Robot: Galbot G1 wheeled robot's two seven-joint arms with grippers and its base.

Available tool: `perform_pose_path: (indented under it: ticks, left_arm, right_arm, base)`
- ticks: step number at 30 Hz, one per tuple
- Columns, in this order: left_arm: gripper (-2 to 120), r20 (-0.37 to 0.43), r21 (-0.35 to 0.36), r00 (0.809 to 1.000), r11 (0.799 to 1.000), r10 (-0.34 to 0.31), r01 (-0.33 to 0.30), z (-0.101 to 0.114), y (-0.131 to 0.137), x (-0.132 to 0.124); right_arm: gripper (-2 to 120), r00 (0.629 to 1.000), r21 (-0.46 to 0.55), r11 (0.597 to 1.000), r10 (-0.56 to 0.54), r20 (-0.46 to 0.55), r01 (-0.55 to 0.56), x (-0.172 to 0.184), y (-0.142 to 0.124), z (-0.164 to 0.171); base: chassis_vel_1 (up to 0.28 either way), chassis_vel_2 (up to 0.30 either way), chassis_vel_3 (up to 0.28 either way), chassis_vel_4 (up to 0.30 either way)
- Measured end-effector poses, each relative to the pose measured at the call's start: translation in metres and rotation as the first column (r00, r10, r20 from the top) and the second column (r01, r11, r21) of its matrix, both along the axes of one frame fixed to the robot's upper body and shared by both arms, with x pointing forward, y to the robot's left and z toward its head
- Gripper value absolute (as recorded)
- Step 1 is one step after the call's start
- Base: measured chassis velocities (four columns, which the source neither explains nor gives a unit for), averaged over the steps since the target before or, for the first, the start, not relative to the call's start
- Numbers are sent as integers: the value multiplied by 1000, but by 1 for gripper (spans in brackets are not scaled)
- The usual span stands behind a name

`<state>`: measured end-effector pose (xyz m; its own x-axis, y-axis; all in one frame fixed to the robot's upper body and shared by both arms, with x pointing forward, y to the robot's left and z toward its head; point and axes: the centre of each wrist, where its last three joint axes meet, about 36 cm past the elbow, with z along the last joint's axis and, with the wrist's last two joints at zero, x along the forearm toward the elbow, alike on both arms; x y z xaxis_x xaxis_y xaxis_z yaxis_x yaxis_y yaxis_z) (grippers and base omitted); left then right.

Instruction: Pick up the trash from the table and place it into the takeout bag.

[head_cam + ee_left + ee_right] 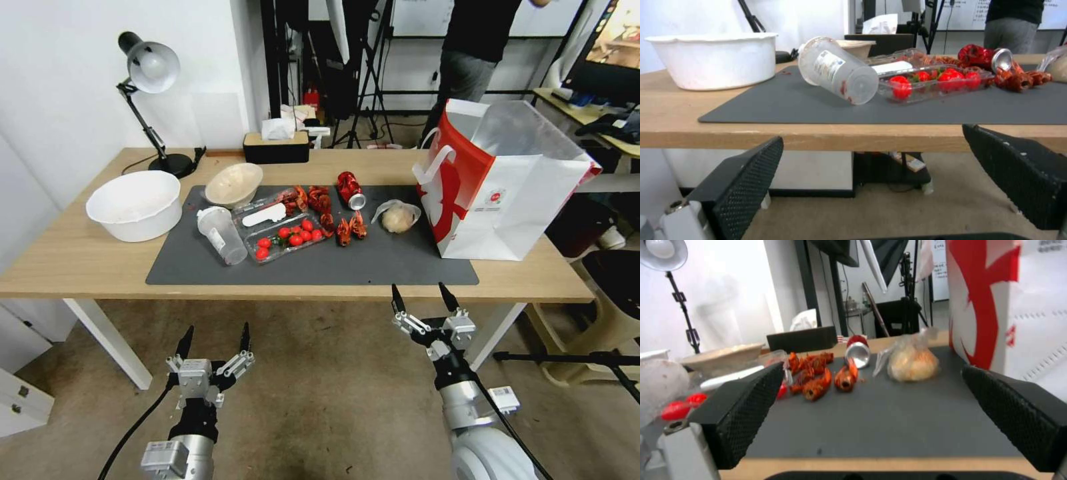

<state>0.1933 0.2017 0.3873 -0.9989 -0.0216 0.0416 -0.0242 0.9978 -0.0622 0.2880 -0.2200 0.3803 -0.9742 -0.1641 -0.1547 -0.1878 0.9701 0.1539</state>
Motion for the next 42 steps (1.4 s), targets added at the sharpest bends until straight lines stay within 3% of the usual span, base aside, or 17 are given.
perform_pose_path:
  ticks: [17,25,42]
  left_arm:
    - [100,5,7,1000,1000,-12,12,5,0,-2]
    - [100,0,8,999,999,-32,32,6,1,1]
    - [100,-3,23,1000,999,-26,27,8,7,0]
  right_arm:
    - [100,999,8,999,41,-6,-41,74,8,53]
    - [100,992,-45,998,-36,-117,31,109,15,71]
    - [100,961,-175,981,-130,-245,88,178,23,86]
  base:
    - [0,0,0,0]
    - [0,0,0,0]
    - [0,0,0,0]
